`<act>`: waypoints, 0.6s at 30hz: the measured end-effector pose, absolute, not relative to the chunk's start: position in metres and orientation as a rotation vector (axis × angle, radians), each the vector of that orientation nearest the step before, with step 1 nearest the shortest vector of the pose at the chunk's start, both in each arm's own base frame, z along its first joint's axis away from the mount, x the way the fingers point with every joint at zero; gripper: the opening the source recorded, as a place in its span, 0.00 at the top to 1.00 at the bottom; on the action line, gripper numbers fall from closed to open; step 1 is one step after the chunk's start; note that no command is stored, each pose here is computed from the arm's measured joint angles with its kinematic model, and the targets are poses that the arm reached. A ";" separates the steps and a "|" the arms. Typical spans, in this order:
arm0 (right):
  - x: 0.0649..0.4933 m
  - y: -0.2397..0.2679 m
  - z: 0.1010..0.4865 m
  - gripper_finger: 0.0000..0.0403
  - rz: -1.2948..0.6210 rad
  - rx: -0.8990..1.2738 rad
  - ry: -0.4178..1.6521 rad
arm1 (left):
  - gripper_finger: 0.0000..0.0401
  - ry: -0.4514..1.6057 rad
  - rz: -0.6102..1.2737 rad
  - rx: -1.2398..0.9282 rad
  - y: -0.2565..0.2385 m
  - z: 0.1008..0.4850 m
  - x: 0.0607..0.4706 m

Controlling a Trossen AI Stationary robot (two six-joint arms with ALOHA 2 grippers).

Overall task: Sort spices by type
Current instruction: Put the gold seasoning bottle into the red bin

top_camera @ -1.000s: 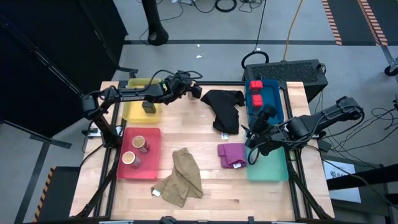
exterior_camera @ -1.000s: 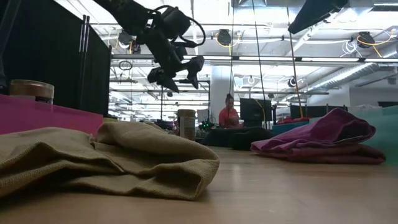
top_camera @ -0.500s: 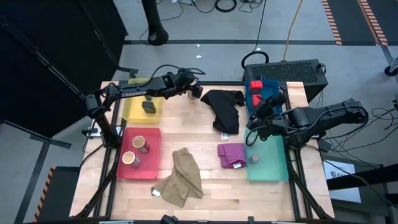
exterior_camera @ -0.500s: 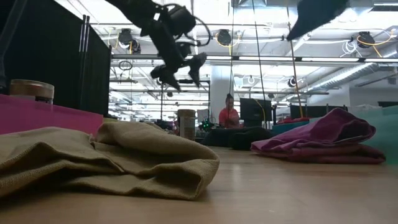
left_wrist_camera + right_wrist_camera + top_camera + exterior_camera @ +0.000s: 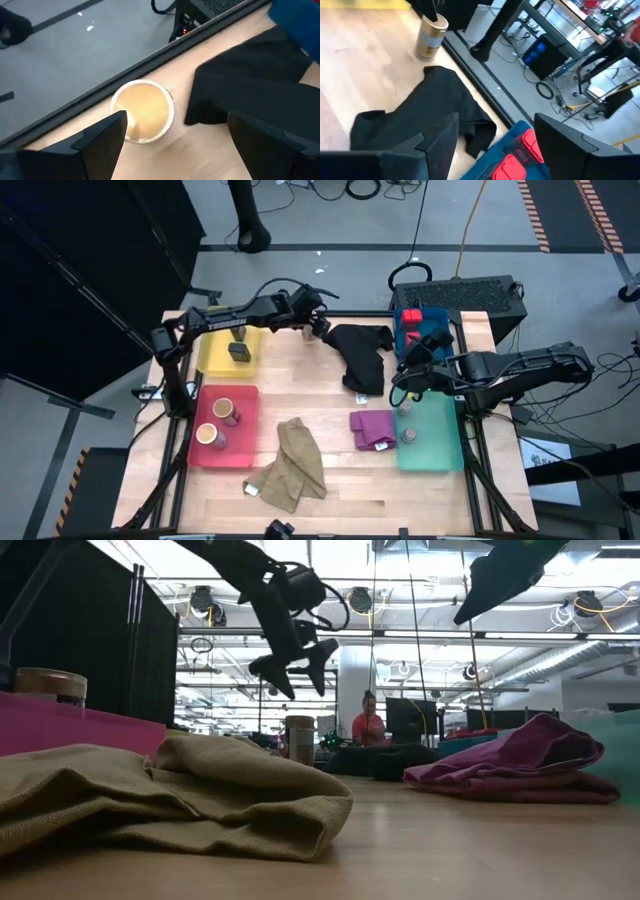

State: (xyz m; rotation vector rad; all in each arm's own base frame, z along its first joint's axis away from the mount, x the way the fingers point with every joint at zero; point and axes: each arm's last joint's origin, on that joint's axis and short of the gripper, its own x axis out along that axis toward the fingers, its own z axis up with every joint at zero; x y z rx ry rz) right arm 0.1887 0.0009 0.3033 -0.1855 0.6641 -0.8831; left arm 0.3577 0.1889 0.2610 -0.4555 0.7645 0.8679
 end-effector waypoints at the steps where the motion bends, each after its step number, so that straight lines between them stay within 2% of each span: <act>1: 0.189 0.001 0.303 0.40 -0.875 -0.182 0.664 | 0.13 0.770 0.864 -0.459 0.189 0.261 0.359; 18: 0.190 0.001 0.298 0.40 -0.819 -0.167 0.702 | 0.13 0.797 0.944 -0.464 0.201 0.250 0.362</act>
